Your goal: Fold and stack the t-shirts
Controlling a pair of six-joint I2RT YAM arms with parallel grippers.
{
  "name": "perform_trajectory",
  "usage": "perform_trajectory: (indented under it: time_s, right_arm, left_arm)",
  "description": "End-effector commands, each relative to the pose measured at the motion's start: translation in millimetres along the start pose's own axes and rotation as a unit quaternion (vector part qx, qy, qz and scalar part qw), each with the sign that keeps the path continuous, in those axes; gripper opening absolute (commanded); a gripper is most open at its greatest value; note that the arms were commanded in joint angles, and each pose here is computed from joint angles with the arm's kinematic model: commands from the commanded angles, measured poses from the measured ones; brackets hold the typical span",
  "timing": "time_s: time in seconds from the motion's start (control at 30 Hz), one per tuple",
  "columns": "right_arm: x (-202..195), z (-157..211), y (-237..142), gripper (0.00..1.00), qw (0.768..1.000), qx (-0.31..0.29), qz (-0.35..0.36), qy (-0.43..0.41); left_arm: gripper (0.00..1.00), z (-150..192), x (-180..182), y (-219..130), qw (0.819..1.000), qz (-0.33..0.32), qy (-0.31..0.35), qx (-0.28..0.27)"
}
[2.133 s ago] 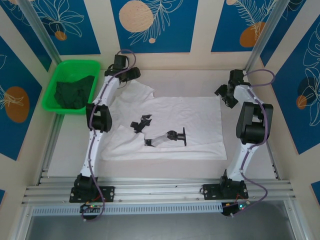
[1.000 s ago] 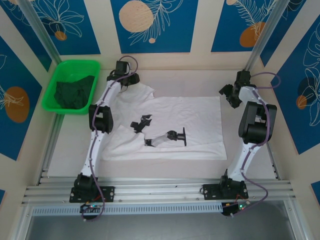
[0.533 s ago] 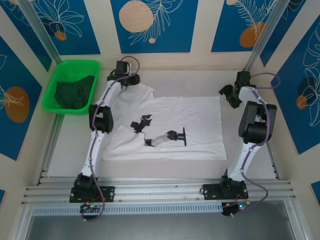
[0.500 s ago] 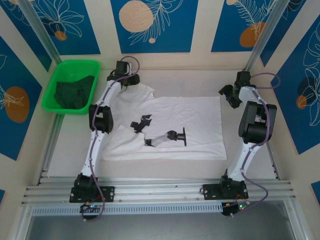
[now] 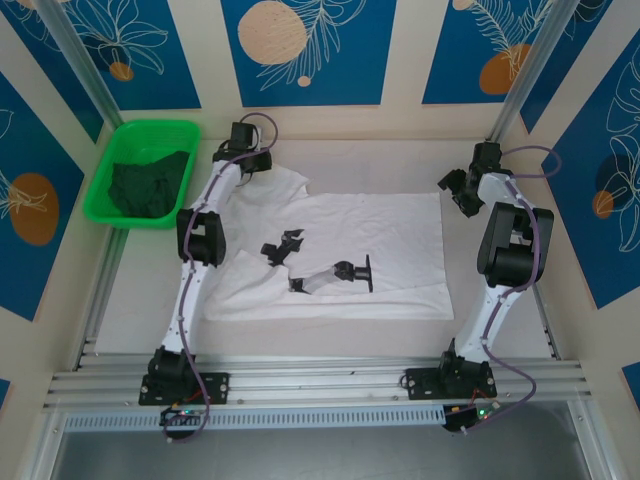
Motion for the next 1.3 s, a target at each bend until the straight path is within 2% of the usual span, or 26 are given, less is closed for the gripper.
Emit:
perform_trajectory:
  time_s: [0.0,0.07,0.23,0.5,1.03,1.27]
  right_arm:
    - [-8,4,8,0.77,1.000,0.015,0.011,0.009]
    - [-10,3,9,0.75,1.000,0.015,0.019,0.004]
    - [-16,-4,16,0.68,0.999,0.018,0.046,-0.012]
    - [9,0,41,0.55,0.996,0.043,0.015,-0.073]
    - [28,0,65,0.53,0.995,0.040,-0.004,-0.093]
    - [31,9,78,0.46,0.993,0.062,0.003,-0.102]
  left_arm:
    - [0.07,-10,-4,-16,1.000,0.003,0.001,0.001]
    - [0.03,-12,-7,-16,1.000,0.011,0.002,-0.004]
    - [0.00,-14,-13,-15,1.000,0.020,0.008,-0.010]
    - [0.00,-14,-13,-16,1.000,0.020,0.007,-0.014]
    - [0.00,-14,-15,-16,1.000,0.026,0.005,-0.015]
    - [0.00,-14,-14,-15,1.000,0.025,0.004,-0.015]
Point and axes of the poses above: each hand's point on the last joint's axis, 136 mm out from that joint toward the fingers, its own y axis out along the fingers, its own x axis along the line the jaws close on, z = x × y, the point moved 3 cm from there along -y, back along the fingers, and after that the axes turned 9 degrees about y, right-handed, at the moved point
